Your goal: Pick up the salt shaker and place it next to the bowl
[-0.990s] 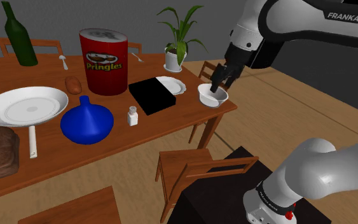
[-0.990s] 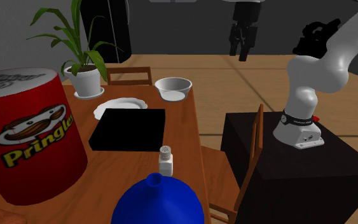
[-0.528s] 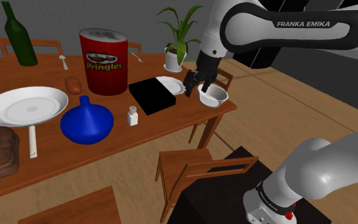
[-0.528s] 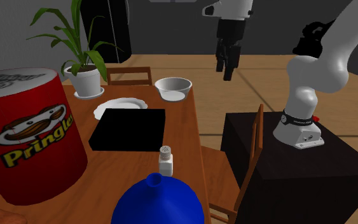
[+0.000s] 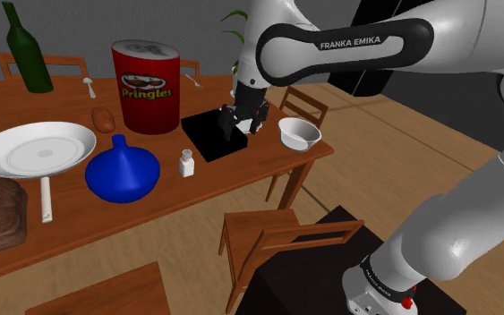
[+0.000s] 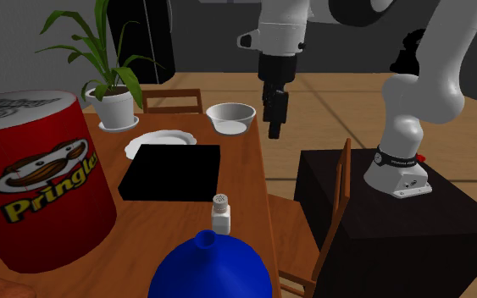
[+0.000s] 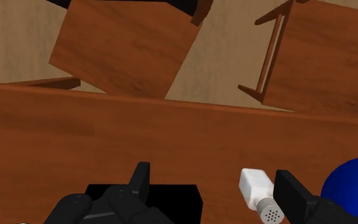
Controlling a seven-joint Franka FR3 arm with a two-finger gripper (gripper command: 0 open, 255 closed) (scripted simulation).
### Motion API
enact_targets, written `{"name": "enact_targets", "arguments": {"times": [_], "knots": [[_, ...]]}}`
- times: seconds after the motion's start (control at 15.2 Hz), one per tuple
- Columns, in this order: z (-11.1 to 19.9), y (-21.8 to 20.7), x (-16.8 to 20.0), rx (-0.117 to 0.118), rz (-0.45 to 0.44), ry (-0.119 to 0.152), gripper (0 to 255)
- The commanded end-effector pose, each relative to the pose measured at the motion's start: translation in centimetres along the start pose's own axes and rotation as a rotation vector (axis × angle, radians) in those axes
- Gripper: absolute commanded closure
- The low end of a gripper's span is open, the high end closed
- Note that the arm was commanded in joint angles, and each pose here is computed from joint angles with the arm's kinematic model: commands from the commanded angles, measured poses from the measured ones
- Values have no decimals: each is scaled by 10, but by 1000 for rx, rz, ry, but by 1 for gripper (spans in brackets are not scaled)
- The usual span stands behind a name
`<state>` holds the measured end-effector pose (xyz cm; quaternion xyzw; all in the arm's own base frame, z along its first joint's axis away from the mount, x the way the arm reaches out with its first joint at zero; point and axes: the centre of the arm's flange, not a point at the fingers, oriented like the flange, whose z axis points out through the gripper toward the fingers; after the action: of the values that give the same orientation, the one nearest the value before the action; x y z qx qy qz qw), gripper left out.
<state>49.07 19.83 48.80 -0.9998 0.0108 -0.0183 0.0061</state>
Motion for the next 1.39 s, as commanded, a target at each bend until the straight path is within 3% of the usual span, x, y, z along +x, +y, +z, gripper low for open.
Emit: {"name": "enact_targets", "arguments": {"times": [0.0, 0.73, 1.32], "knots": [[13, -19, 15, -2, 5, -3, 0], [86, -107, 110, -19, 32, -22, 0], [126, -107, 109, -19, 32, -22, 0]]}}
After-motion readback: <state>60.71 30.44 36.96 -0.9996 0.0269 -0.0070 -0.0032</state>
